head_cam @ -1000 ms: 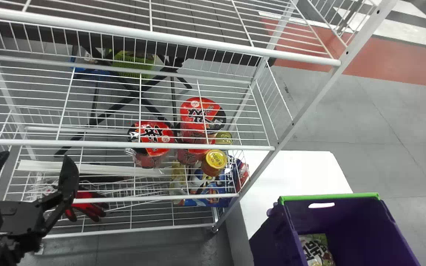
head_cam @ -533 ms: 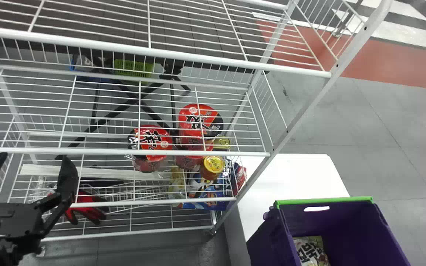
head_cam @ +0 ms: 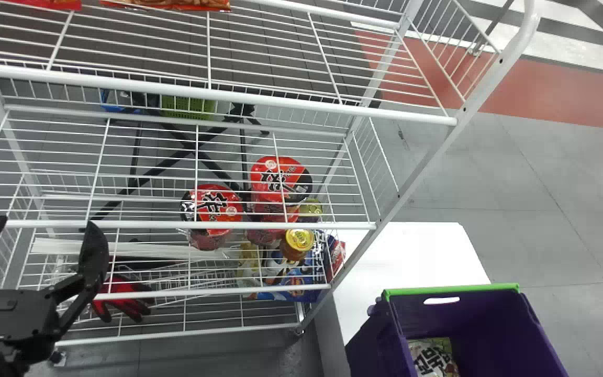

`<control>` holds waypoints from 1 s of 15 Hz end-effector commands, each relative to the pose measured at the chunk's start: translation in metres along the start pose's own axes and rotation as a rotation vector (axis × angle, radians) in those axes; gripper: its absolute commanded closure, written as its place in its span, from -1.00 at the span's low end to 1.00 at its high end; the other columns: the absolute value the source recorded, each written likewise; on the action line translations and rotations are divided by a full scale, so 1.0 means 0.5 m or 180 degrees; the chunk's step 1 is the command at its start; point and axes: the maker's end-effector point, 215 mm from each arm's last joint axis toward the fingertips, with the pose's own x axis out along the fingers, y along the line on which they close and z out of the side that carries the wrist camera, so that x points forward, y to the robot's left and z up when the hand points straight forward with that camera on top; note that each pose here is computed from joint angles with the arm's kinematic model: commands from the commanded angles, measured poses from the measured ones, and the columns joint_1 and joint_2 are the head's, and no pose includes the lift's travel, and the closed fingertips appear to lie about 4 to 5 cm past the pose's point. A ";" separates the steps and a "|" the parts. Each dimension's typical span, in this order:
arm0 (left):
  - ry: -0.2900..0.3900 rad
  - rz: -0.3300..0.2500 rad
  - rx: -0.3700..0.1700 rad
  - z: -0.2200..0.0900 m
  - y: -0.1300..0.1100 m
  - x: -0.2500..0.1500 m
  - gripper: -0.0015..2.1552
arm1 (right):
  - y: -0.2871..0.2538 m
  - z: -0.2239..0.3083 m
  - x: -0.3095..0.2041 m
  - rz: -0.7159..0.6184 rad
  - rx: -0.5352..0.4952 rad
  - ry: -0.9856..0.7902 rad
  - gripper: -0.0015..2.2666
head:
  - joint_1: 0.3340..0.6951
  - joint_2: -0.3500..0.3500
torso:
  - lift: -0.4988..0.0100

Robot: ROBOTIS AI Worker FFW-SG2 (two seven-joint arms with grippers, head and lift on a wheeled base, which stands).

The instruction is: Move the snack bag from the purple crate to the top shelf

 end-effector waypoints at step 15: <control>-0.0005 0.0007 -0.0030 -0.002 -0.004 -0.009 -0.86 | -0.004 0.008 -0.006 -0.0016 -0.0016 0.0028 0.25 | 1.00 -1.00 | 0.13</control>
